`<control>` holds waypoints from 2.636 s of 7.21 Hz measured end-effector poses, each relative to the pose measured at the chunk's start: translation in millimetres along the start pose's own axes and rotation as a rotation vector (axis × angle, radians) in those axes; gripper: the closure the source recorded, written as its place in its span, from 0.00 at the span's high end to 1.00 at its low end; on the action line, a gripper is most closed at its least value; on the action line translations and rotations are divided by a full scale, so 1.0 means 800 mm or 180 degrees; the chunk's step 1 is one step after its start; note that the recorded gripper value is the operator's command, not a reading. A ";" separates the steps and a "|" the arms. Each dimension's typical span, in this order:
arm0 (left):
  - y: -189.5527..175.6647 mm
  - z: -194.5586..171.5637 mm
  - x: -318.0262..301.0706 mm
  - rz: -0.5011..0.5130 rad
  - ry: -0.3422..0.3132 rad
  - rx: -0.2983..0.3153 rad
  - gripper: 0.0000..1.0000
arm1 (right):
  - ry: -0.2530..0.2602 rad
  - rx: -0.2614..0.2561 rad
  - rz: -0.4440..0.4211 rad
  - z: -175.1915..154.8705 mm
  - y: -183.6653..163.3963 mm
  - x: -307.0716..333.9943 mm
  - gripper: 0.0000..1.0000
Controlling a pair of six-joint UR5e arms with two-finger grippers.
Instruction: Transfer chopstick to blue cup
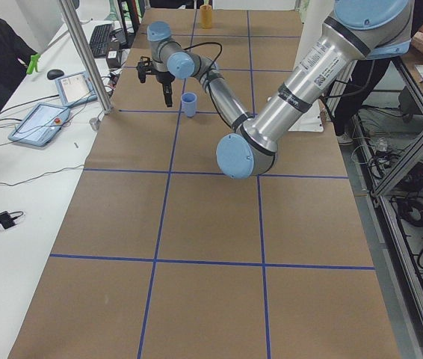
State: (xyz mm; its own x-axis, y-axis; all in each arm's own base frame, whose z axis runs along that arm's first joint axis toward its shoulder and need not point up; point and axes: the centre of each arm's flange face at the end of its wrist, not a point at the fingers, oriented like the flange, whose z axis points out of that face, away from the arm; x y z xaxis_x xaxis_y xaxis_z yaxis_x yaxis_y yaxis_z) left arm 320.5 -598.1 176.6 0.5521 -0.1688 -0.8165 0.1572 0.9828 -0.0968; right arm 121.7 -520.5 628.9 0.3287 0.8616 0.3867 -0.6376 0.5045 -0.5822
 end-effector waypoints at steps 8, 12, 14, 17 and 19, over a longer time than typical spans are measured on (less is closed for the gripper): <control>-0.001 -0.017 -0.006 0.0001 0.0029 0.0054 0.98 | -0.0117 0.0014 0.0744 0.062 -0.026 0.064 1.00; 0.011 -0.016 -0.027 0.0023 0.0003 0.0044 0.98 | -0.0194 -0.0086 0.0731 0.068 -0.019 0.075 1.00; 0.011 -0.012 -0.035 0.0052 -0.0021 0.0031 0.98 | -0.0199 -0.0135 0.0738 0.072 -0.020 0.077 1.00; 0.012 -0.013 -0.037 0.0070 -0.0018 0.0036 0.98 | -0.0212 -0.0217 0.0733 0.077 -0.018 0.080 1.00; 0.012 -0.016 -0.038 0.0072 -0.0010 0.0048 0.98 | -0.0246 -0.0307 0.0735 0.079 -0.015 0.077 0.94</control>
State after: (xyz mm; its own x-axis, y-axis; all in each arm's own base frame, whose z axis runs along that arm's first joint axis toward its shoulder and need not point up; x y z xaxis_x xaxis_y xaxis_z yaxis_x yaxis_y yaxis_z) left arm 294.7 -582.7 192.9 0.5583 -0.1469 -0.8166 0.1569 0.9851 -0.0699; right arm 105.7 -477.2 704.6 0.1256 0.9497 0.2870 -0.6191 0.3010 -0.7253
